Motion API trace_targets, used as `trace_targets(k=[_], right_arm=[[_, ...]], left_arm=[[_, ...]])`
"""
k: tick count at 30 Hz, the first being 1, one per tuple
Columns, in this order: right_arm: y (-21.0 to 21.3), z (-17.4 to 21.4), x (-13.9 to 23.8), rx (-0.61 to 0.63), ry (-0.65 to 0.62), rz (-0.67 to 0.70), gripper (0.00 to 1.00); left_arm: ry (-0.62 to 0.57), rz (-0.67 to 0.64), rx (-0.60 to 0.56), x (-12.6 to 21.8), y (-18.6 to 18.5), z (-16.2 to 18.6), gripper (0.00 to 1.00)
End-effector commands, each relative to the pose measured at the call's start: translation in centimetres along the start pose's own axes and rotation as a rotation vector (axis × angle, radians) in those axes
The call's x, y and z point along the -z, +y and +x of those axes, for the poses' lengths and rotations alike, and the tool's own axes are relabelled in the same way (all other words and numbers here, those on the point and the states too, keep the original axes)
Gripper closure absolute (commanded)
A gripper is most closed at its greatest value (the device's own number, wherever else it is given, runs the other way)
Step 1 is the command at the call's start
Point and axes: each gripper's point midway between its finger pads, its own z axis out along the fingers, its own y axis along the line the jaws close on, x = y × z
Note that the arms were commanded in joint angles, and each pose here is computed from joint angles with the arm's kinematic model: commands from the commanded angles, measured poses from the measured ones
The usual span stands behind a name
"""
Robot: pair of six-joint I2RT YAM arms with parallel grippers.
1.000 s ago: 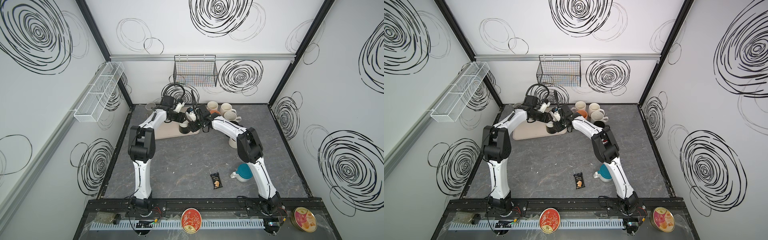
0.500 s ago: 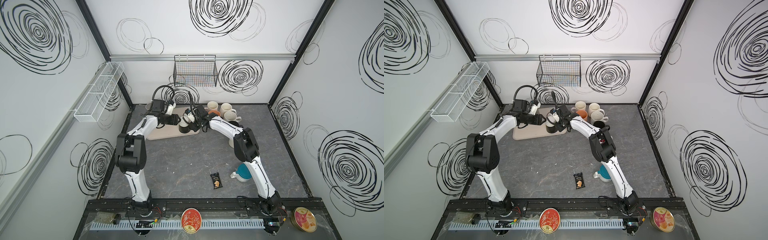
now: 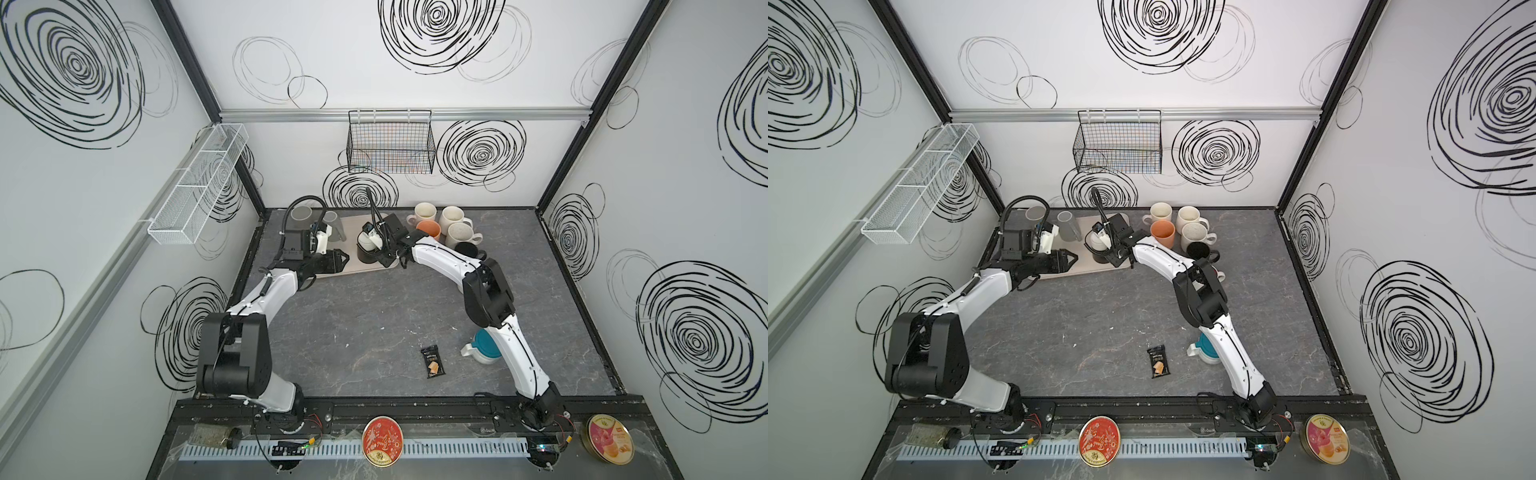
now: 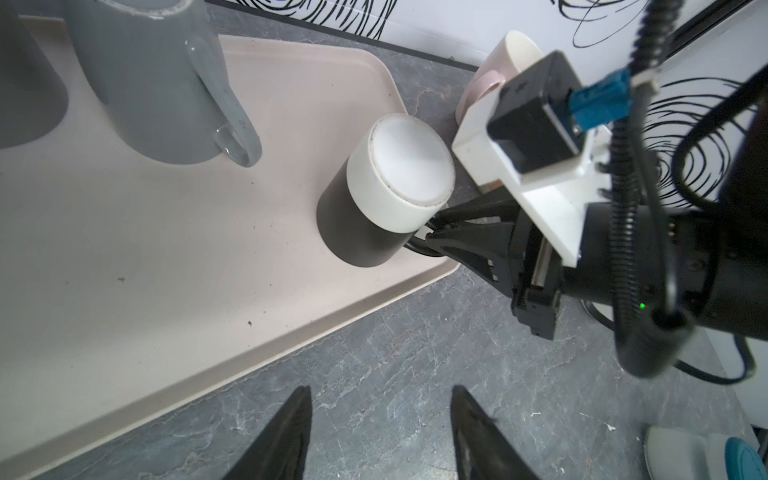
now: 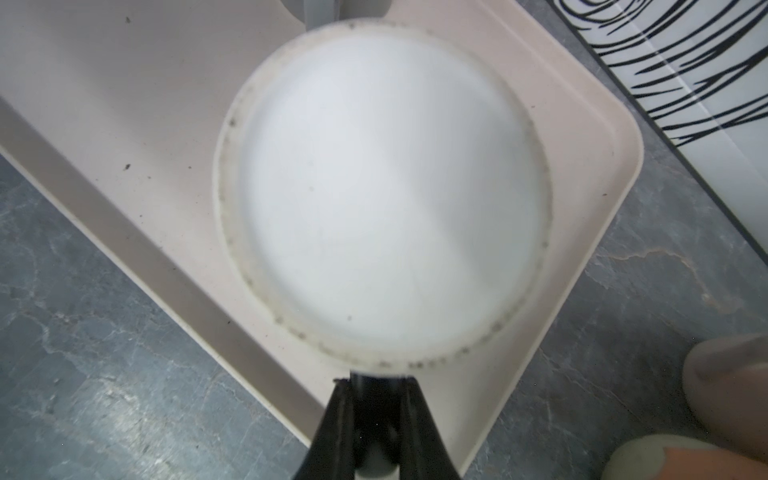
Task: Turn the mug right side up
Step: 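Lift the black mug and tilt its opening toward the left gripper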
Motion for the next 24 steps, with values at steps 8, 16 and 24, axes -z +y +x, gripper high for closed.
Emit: trace_targets(k=[8,16,24], right_arm=[[0.2,-3.2,2.1,-0.092,-0.106,-0.058,1.00],[0.3,-6.0,4.7,-0.191,-0.236,-0.125,1.00],[-1.3,-8.2,7.1,-0.393,-0.394,-0.263,1.00]], left_arm=[[-0.122,0.060,0.057,1.5,-1.6,0.8,0.43],[-0.224,0.099,0.129,1.6,-2.4,0.9,0.42],[-0.350,0.172,0.217,2.2,-2.8,0.4,0.40]])
